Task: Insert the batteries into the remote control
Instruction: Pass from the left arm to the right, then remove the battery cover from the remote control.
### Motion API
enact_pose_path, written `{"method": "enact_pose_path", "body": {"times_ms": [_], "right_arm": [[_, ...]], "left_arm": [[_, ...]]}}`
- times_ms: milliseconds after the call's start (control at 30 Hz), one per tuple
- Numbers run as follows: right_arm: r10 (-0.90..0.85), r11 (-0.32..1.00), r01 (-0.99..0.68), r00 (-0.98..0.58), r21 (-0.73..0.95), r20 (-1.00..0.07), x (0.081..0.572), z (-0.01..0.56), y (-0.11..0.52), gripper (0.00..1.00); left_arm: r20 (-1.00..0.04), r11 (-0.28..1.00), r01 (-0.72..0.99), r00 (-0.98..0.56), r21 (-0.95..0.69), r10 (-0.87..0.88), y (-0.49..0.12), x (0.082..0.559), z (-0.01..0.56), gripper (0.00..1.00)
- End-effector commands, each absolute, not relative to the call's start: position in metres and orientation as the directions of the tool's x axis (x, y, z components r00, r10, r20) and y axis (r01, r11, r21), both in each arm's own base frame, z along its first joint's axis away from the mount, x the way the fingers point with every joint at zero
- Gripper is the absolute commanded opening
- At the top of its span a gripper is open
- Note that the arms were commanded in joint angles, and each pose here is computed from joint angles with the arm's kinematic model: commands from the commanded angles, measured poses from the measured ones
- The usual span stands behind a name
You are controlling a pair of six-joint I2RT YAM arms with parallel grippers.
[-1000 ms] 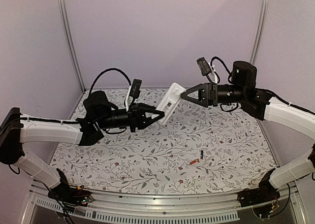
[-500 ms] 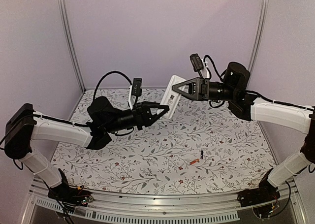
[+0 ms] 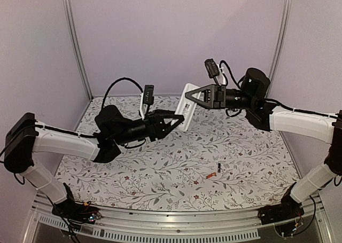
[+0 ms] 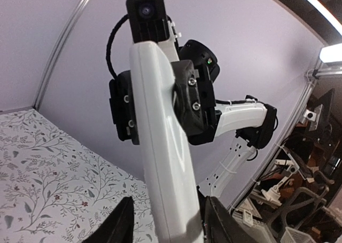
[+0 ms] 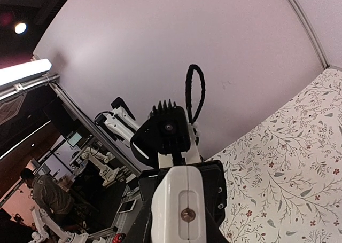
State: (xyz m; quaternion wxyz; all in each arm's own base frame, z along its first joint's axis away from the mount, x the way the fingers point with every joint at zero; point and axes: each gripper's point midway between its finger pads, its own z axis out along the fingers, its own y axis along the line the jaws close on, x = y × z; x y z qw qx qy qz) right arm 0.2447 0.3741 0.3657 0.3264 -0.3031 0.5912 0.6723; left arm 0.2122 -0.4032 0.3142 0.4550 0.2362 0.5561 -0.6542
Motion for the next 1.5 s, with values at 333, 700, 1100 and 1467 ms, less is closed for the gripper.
{"method": "enact_pose_path", "body": {"times_ms": [333, 700, 1100, 1467], "right_arm": [[-0.085, 0.12, -0.552, -0.834, 0.825, -0.546, 0.26, 0.28, 0.376, 0.0], [-0.175, 0.224, -0.457, -0.888, 0.861, -0.426, 0.255, 0.229, 0.392, 0.0], [-0.23, 0.22, -0.413, -0.902, 0.884, -0.365, 0.242, 0.213, 0.412, 0.0], [-0.243, 0.207, -0.412, -0.9, 0.887, -0.361, 0.237, 0.216, 0.415, 0.0]], "left_arm": [[-0.952, 0.335, 0.931, 0.04, 0.146, 0.303, -0.348, 0.204, 0.274, 0.98], [-0.789, 0.086, 0.899, 0.327, 0.429, 0.521, -0.356, 0.183, 0.246, 0.8], [-0.776, -0.033, 0.915, 0.359, 0.402, 0.519, -0.383, 0.165, 0.228, 0.65], [-0.723, -0.046, 0.895, 0.387, 0.443, 0.573, -0.397, 0.168, 0.211, 0.62]]}}
